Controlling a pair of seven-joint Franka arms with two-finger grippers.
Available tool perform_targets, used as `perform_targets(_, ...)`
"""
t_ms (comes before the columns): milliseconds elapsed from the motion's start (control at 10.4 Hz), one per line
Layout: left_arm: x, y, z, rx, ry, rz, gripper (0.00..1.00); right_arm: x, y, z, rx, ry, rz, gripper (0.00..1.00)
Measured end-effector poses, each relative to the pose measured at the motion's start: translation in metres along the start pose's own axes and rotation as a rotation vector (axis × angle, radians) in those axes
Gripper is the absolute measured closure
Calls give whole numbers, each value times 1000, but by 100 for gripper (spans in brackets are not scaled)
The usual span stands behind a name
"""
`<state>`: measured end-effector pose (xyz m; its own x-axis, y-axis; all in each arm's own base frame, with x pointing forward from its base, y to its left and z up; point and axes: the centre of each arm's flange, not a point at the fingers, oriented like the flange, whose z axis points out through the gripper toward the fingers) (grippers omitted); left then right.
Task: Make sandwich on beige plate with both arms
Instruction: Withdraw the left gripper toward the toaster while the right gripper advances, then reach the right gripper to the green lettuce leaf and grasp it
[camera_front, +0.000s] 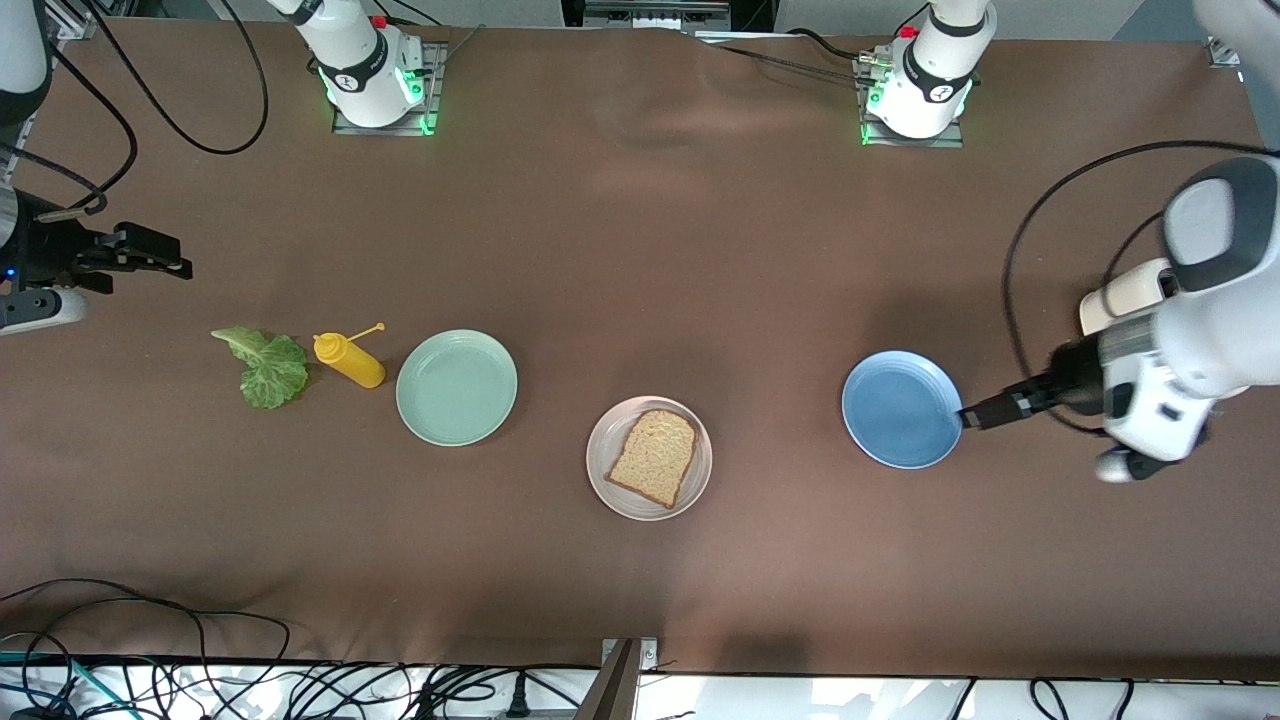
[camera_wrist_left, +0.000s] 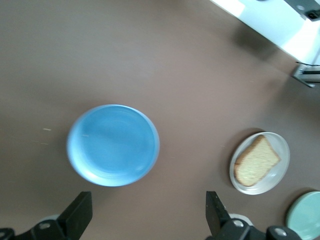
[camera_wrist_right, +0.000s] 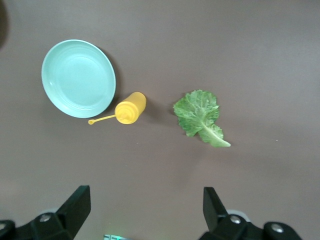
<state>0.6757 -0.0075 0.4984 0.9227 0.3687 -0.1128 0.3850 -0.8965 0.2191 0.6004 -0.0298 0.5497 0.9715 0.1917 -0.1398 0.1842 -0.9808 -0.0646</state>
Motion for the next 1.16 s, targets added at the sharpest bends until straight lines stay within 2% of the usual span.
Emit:
perform_targets(96,4,-36,-23,51,22,31,0,3,4,4,-19,-3,-1,0)
perform_targets(289,2,-91,-61,109,25,110,0,11,9,14,-54,-9,-2,0)
perform_targets(578,5,-155,-87,119,19,197,0,29,17,39,-75,-11,-20,0)
perform_targets(674,3,-164,-91,147,8,220,0,37,22,50,-77,-9,-28,0)
perform_targets(867,-12,-142,-100,232,4,276,0,51,37,78,-76,-19,-25,0)
perform_targets(1156,-39,-90,-108,254,4,359,0,65,50,109,-73,-32,-27,0)
